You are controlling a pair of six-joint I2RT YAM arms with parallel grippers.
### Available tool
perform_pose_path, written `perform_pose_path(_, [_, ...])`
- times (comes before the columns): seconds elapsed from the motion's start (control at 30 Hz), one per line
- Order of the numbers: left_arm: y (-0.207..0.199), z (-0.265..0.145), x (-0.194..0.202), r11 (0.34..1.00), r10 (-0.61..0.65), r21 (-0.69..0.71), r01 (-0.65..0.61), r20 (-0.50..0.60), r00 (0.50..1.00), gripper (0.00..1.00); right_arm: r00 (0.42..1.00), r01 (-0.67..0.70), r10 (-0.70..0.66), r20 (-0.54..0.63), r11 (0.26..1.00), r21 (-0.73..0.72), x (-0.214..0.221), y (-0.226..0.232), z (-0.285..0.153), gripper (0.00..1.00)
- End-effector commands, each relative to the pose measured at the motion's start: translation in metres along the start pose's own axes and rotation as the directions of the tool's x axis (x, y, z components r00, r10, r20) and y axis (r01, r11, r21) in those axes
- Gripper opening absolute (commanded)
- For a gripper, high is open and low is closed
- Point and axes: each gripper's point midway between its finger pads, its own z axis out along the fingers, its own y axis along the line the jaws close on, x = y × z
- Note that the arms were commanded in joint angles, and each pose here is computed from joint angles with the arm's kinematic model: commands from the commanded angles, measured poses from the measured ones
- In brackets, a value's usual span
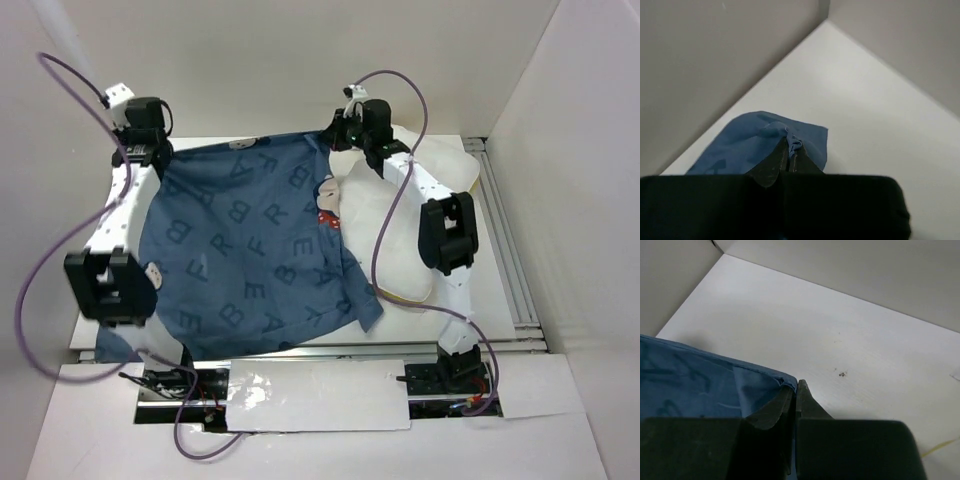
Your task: Put the pillow into the pillowcase
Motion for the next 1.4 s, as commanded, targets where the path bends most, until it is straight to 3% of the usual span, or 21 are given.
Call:
perform_pose_path(0.0, [0.003, 0.053, 0.033, 0.998, -0.047, -0.034, 0.043, -0.104, 0.993, 0.00, 0.992, 0.042, -0.032, 0.126, 0.996, -0.082, -0.052, -0.001, 0.002, 0.00])
perform_pose_path(0.17, [-0.008, 0.122, 0.069, 0.997, 0.016, -0.072, -0.028, -0.160, 0.987, 0.00, 0.989, 0.122, -0.104, 0.104, 0.974, -0.190, -0.033, -0.016, 0.014, 0.00])
perform_pose_path(0.3, [-0.009, 0.157, 0.067, 0.997, 0.002, -0.079, -0.014, -0.153, 0.988, 0.00, 0.983, 0.167, -0.155, 0.101, 0.978, -0.123, -0.020, -0.033, 0.028, 0.00])
perform_pose_path(0.37, [-0.009, 0.177, 0.067, 0.996, -0.008, -0.086, -0.006, -0.155, 0.988, 0.00, 0.983, 0.177, -0.170, 0.074, 0.979, -0.103, -0.013, -0.042, 0.035, 0.03])
perform_pose_path(0.4, [0.001, 0.186, 0.062, 0.994, -0.022, -0.106, 0.007, -0.144, 0.989, 0.00, 0.984, 0.173, -0.167, 0.065, 0.980, -0.101, -0.009, -0.040, 0.040, 0.10])
perform_pose_path(0.47, [0.003, 0.199, 0.057, 0.996, -0.016, -0.092, 0.003, -0.148, 0.989, 0.00, 0.988, 0.149, -0.146, 0.039, 0.984, -0.099, 0.002, -0.044, 0.043, 0.10])
perform_pose_path(0.5, [0.006, 0.202, 0.057, 0.997, -0.020, -0.080, 0.008, -0.159, 0.987, 0.12, 0.995, 0.098, -0.095, 0.033, 0.990, -0.103, 0.004, -0.036, 0.045, 0.10])
perform_pose_path(0.57, [0.003, 0.200, 0.044, 0.998, 0.003, -0.060, -0.011, -0.137, 0.991, 0.83, 0.998, 0.065, -0.062, 0.028, 0.991, -0.116, 0.015, -0.030, 0.049, 0.20])
perform_pose_path(0.6, [0.001, 0.200, 0.044, 0.999, 0.025, -0.039, -0.031, -0.143, 0.989, 1.00, 0.998, 0.056, -0.052, 0.030, 0.992, -0.116, 0.012, -0.027, 0.046, 0.32])
perform_pose_path(0.63, [-0.011, 0.192, 0.039, 0.998, 0.067, 0.028, -0.064, -0.141, 0.988, 1.00, 0.997, 0.062, -0.058, 0.045, 0.993, -0.096, 0.006, -0.023, 0.047, 0.61])
perform_pose_path(0.67, [-0.011, 0.188, 0.039, 0.997, 0.071, 0.039, -0.066, -0.152, 0.986, 1.00, 0.999, 0.050, -0.049, 0.021, 0.996, -0.080, 0.010, -0.019, 0.046, 0.73])
perform_pose_path(0.7, [-0.014, 0.176, 0.027, 0.997, 0.066, 0.051, -0.060, -0.133, 0.989, 1.00, 0.999, 0.046, -0.045, 0.018, 0.997, -0.059, 0.007, -0.020, 0.044, 1.00])
perform_pose_path(0.83, [-0.036, 0.129, 0.027, 0.981, 0.084, 0.187, -0.050, -0.180, 0.980, 1.00, 0.996, 0.077, -0.080, 0.046, 0.995, 0.057, -0.025, -0.006, 0.025, 1.00])
perform_pose_path(0.93, [-0.047, 0.082, 0.054, 0.975, 0.073, 0.221, -0.007, -0.294, 0.953, 1.00, 0.995, 0.085, -0.077, -0.057, 0.985, 0.148, 0.001, -0.002, 0.013, 1.00])
perform_pose_path(0.97, [-0.040, 0.069, 0.093, 0.979, 0.103, 0.204, -0.024, -0.386, 0.917, 1.00, 0.989, 0.104, -0.082, -0.120, 0.975, 0.194, 0.018, 0.004, 0.008, 1.00])
perform_pose_path(1.07, [-0.049, 0.022, 0.158, 0.968, 0.133, 0.252, 0.002, -0.516, 0.846, 1.00, 0.958, 0.211, -0.146, -0.246, 0.941, 0.263, 0.057, 0.012, 0.004, 0.97])
perform_pose_path(1.13, [-0.066, -0.003, 0.188, 0.941, 0.188, 0.337, 0.008, -0.546, 0.816, 1.00, 0.942, 0.243, -0.152, -0.299, 0.923, 0.298, 0.069, 0.013, 0.004, 0.95])
perform_pose_path(1.17, [-0.061, -0.016, 0.216, 0.941, 0.216, 0.340, -0.004, -0.591, 0.777, 1.00, 0.929, 0.266, -0.155, -0.337, 0.910, 0.317, 0.080, 0.009, 0.004, 0.95])
perform_pose_path(1.37, [-0.050, -0.066, 0.279, 0.944, 0.311, 0.295, -0.146, -0.655, 0.688, 1.00, 0.874, 0.332, -0.141, -0.465, 0.871, 0.362, 0.122, 0.026, -0.018, 0.92])
